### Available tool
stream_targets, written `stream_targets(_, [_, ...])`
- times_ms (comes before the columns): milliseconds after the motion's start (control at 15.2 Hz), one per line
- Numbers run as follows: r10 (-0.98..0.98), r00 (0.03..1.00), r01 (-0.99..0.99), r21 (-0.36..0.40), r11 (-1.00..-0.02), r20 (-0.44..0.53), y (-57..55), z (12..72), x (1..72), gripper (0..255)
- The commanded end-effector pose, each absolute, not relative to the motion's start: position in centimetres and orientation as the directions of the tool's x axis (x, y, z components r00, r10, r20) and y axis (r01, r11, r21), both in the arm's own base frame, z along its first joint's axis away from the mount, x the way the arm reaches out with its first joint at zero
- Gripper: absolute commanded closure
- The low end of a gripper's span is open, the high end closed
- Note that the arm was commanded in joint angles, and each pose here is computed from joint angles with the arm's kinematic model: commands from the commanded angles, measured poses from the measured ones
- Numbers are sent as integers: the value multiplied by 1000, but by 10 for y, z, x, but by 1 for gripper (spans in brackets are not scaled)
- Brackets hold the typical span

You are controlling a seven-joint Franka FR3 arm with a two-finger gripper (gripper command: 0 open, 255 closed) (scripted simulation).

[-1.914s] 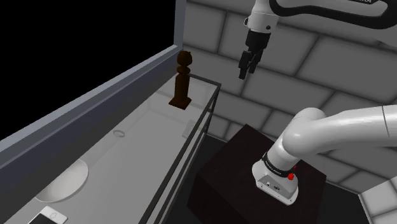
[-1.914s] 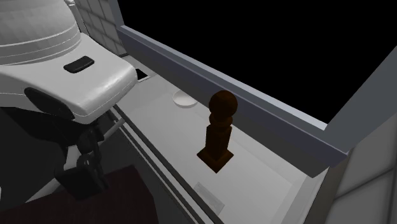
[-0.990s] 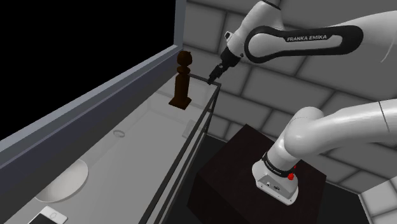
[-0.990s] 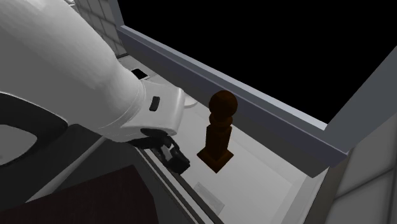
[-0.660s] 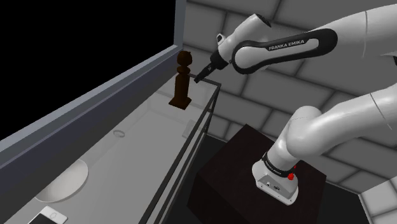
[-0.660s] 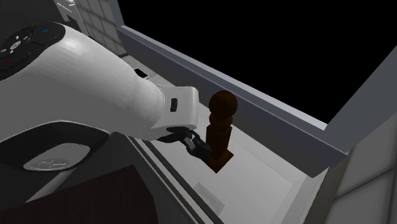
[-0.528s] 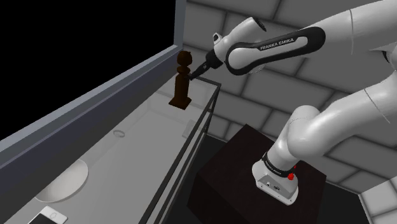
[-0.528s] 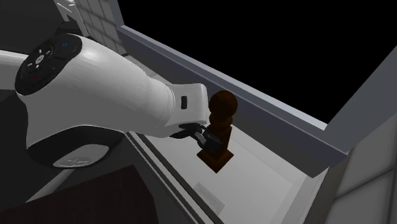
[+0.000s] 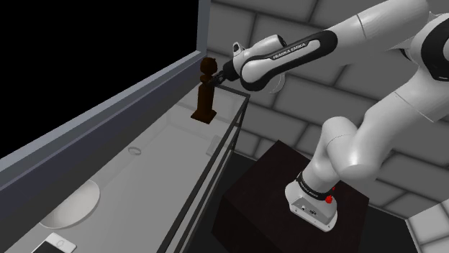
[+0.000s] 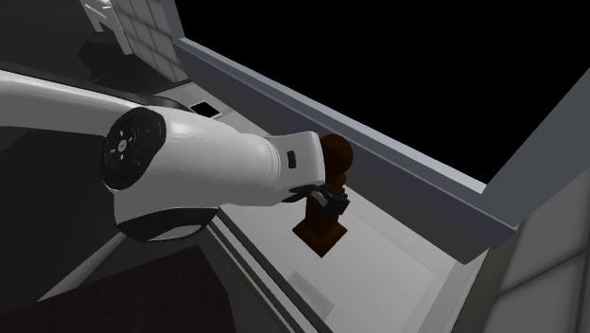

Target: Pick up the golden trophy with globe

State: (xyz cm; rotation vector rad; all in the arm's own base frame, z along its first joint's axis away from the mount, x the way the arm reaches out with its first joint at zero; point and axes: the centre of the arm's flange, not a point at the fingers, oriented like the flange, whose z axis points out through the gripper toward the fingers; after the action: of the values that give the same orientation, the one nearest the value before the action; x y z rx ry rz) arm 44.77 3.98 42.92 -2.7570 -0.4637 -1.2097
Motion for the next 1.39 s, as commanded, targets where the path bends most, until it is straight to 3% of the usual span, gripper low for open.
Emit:
stream_targets(0, [238,638,312,36,-949,733,39,419,448,0])
stream_targets(264, [238,638,312,36,-949,733,39,405,448,0])
stream_targets(330, [238,638,312,36,-949,733,39,405,448,255])
stream_targets(924, [238,638,312,36,-949,733,39,405,448,255])
stream_targets(1320, [238,638,312,36,-949,733,39,437,448,255])
